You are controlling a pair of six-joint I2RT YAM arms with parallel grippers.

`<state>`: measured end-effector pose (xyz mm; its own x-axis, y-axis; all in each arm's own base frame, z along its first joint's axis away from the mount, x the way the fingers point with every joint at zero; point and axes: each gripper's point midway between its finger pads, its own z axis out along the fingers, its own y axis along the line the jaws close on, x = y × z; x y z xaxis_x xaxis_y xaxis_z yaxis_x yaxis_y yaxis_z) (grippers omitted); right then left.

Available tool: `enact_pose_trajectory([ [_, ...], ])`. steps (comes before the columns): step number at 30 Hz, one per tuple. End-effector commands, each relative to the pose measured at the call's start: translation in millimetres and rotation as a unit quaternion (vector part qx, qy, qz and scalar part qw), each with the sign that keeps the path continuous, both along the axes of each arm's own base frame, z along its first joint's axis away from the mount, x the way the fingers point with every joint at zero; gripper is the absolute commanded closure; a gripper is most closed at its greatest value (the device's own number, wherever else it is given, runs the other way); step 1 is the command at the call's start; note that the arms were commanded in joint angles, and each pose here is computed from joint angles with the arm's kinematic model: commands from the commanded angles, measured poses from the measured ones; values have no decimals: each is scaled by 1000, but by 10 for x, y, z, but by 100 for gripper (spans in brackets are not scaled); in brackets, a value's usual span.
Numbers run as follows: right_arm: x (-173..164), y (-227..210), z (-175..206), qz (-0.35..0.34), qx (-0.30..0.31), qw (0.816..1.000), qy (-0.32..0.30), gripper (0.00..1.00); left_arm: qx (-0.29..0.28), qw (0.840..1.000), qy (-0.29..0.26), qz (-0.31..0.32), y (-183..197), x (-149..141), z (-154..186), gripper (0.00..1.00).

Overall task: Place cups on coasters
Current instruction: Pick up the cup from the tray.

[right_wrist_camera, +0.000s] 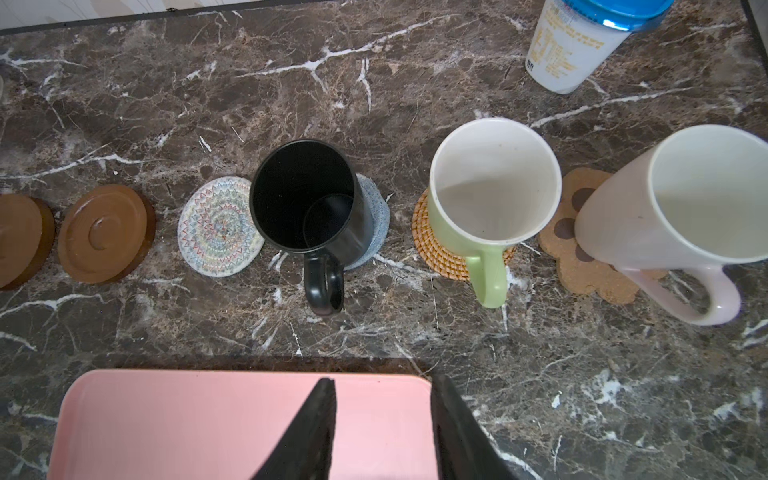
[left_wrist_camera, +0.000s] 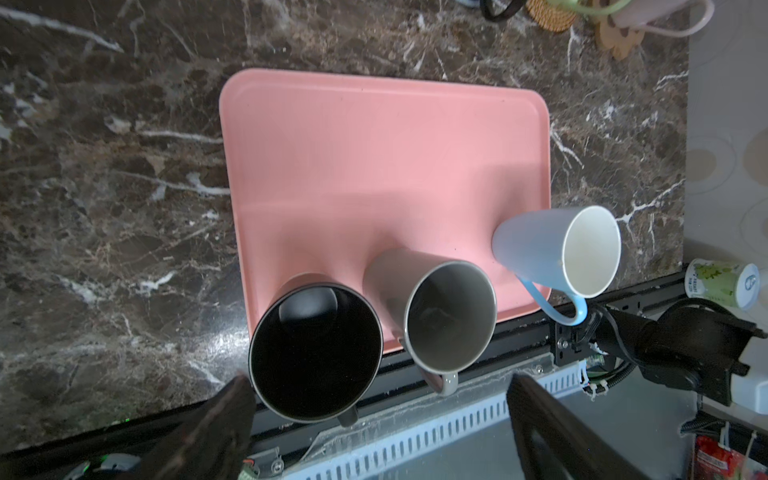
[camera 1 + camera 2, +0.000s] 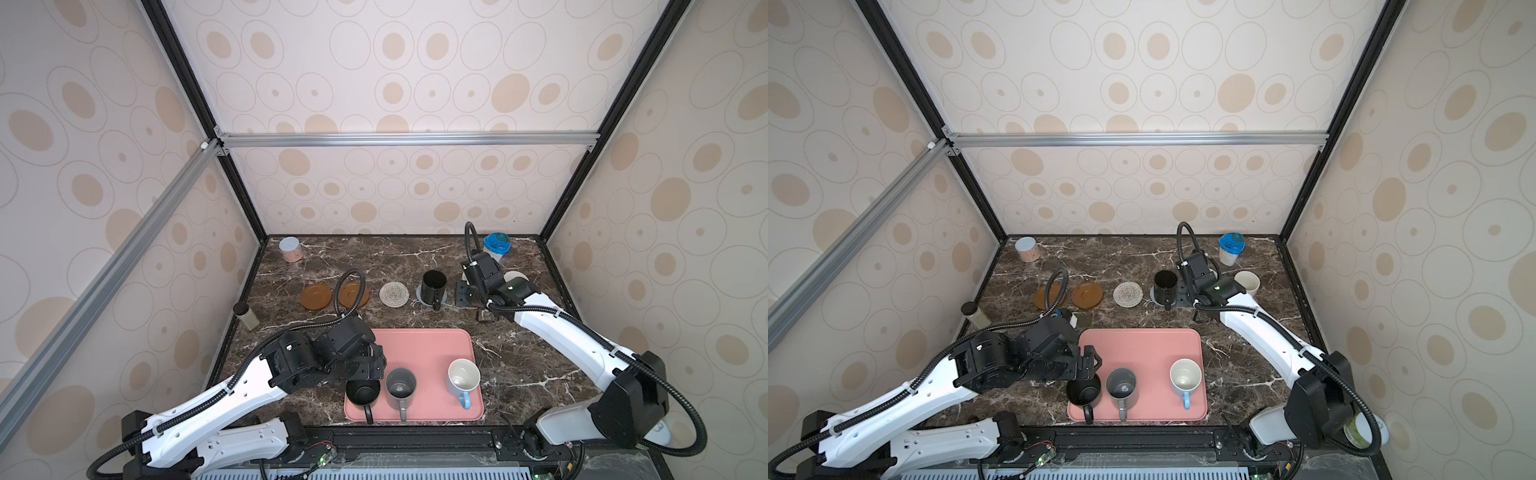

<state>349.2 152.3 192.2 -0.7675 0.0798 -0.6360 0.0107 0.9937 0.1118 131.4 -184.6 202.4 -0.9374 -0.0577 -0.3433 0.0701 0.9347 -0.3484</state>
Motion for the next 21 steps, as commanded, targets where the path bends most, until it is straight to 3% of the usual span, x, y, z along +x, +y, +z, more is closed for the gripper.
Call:
enact_pose_trajectory([
  [1,-52,-23,41,2,10,1000,-2,59,2,998,54,32,151,-234,-129,8],
  [10,-53,-34,53,4,11,1000,-7,59,12,994,112,15,73,-511,-440,12],
  [21,-83,-107,25,-3,12,1000,-7,59,31,989,144,-7,-84,-695,-755,17],
])
